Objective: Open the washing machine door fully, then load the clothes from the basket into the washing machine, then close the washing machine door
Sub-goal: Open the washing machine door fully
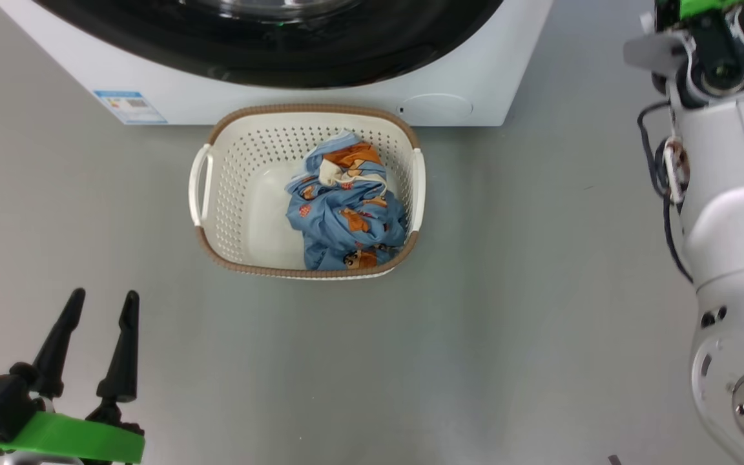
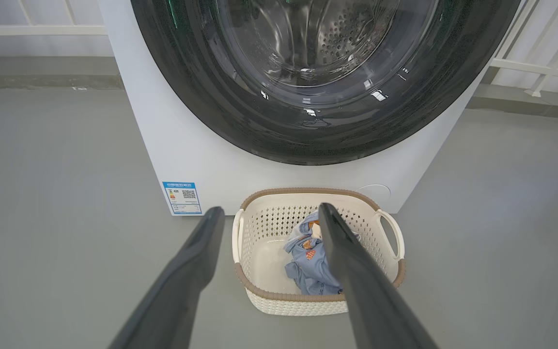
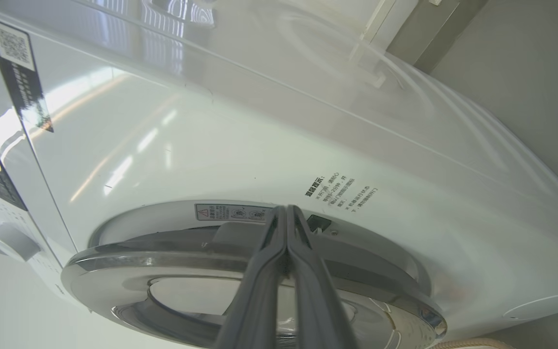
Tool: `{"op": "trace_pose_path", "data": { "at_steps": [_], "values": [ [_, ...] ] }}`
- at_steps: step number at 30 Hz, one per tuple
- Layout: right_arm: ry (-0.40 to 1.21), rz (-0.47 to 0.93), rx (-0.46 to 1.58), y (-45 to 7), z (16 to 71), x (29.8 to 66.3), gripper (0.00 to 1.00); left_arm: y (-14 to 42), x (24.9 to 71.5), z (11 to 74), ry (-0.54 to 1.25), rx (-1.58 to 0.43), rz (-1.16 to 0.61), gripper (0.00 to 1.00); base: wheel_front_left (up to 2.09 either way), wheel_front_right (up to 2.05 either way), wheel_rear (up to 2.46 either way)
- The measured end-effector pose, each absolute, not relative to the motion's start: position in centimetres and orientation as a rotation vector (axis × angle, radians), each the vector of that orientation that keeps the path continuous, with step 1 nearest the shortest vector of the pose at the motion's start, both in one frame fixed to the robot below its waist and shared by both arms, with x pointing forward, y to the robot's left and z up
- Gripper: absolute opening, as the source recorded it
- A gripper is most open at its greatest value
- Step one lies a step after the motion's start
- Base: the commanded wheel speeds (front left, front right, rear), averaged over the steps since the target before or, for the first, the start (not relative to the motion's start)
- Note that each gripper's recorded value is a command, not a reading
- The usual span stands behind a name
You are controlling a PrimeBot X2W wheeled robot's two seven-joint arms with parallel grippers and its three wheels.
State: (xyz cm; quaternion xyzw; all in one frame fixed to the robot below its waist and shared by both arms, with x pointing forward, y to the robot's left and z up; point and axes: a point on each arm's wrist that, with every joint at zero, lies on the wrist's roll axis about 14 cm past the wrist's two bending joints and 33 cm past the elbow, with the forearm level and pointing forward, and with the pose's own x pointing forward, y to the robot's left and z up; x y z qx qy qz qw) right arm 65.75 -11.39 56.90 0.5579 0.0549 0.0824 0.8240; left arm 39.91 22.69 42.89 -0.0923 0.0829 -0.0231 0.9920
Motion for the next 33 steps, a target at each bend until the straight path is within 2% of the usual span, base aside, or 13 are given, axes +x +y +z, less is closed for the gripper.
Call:
{"op": "trace_pose_path", "data": {
  "at_steps": [13,33],
  "values": [
    [0.215,0.24,1.154,-6.8,58.4,69.2,0.0,22.7,40.4,42.9,0.162,-0.189,-0.045,1.0,0.0,0.0,0.0],
    [0.232,0.223,1.151,-4.7,57.7,71.5,0.0,23.1,40.4,41.7,0.197,-0.206,-0.02,1.0,0.0,0.0,0.0]
  ]
}}
